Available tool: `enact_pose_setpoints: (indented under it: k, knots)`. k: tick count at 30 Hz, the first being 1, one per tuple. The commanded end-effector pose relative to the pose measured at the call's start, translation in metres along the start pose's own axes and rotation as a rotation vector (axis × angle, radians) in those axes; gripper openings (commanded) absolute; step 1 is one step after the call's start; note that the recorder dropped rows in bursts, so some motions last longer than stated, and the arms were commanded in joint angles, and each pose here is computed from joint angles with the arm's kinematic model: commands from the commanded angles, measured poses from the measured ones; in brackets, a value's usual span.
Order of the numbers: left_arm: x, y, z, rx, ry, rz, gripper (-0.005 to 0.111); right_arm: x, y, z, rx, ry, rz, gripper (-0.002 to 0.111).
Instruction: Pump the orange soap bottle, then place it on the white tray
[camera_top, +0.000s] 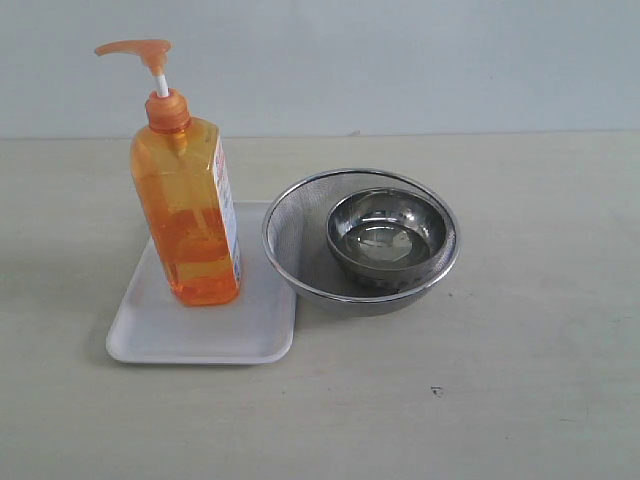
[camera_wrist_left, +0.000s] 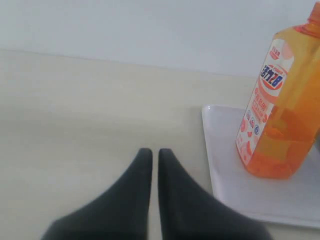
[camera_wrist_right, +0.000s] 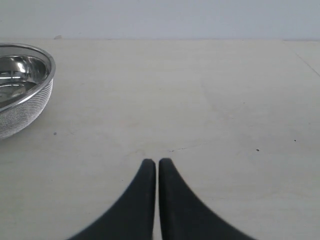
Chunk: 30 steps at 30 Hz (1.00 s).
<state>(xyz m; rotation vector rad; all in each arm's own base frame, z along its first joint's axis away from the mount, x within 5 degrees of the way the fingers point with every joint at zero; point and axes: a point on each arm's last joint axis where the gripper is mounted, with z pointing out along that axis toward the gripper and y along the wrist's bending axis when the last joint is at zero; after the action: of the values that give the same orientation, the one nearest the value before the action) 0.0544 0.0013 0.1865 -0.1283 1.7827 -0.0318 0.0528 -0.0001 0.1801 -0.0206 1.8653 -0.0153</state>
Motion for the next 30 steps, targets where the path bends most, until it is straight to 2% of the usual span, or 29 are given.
enact_pose_setpoints:
  k: [1,30]
  knots:
    - [0.0009,-0.0003,0.0002,0.006,0.001,0.009,0.005,0.0008,-0.0002,0.0002,0.003,-0.005,0.007,0.000]
    - [0.0009,-0.0003,0.0002,0.006,0.001,0.009,0.005,0.0008,0.0004,0.0002,-0.003,-0.005,0.024,0.000]
